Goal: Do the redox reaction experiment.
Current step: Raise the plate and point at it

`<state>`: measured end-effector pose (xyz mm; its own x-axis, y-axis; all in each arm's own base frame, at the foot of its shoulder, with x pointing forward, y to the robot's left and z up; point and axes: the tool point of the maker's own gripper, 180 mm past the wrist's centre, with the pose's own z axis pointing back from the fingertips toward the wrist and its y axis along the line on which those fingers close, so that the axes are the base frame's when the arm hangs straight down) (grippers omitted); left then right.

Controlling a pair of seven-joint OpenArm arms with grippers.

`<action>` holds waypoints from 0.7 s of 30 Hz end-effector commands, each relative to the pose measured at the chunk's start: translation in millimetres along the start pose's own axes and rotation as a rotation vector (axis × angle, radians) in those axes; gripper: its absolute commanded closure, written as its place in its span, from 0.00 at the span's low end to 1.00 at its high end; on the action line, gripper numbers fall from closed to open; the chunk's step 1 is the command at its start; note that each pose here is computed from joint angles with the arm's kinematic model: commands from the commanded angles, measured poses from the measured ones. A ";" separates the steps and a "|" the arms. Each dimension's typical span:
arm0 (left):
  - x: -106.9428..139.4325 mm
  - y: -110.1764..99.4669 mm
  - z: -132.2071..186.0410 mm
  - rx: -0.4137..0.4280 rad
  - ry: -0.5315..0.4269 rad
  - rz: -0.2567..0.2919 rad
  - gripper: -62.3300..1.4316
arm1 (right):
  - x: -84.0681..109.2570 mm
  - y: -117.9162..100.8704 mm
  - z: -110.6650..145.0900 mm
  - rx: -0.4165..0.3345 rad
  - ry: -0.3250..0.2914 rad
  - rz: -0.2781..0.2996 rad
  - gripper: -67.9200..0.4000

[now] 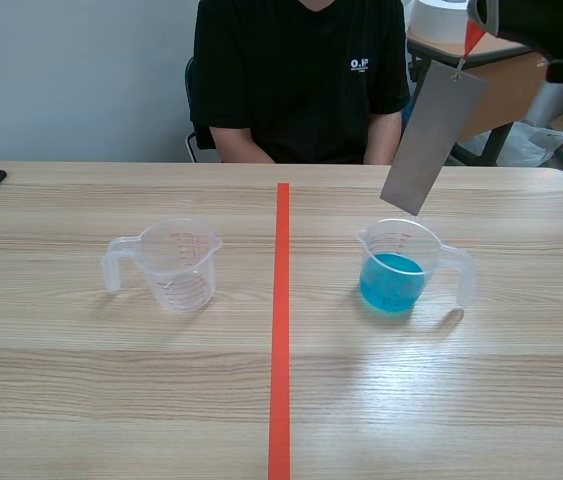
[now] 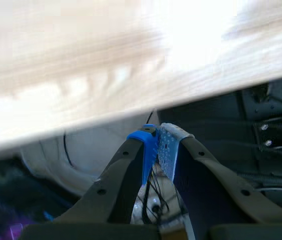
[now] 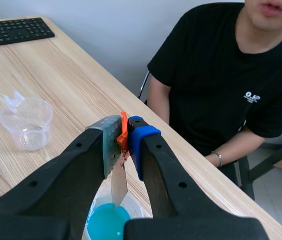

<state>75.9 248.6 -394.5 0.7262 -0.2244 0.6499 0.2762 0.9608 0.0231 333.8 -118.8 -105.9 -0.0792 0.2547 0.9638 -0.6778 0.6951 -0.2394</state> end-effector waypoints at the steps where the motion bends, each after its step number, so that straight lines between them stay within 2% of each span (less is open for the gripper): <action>1: 22.6 -3.4 -3.0 -0.047 -0.052 -0.043 0.90 | 12.6 -2.2 4.2 -0.002 -0.024 0.029 0.97; 6: 66.5 -1.2 -10.2 -0.125 -0.137 -0.168 0.90 | 17.5 -1.1 6.5 0.000 -0.028 0.032 0.97; 13: 147.9 3.3 -22.9 -0.207 -0.289 -0.341 0.90 | 16.8 2.1 6.4 0.012 -0.016 0.027 0.97; 17: 199.8 -3.7 -21.3 -0.250 -0.398 -0.431 0.90 | 16.4 2.1 6.4 0.012 -0.013 0.027 0.97; 21: 241.0 -19.5 -16.0 -0.281 -0.492 -0.500 0.90 | 16.4 2.1 6.4 0.012 -0.013 0.027 0.97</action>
<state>258.0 185.5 -254.0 0.1426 -0.4820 0.8645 0.6822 0.6807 0.2670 328.5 -118.4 -100.3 -0.0709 0.2637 0.9620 -0.6837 0.6894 -0.2394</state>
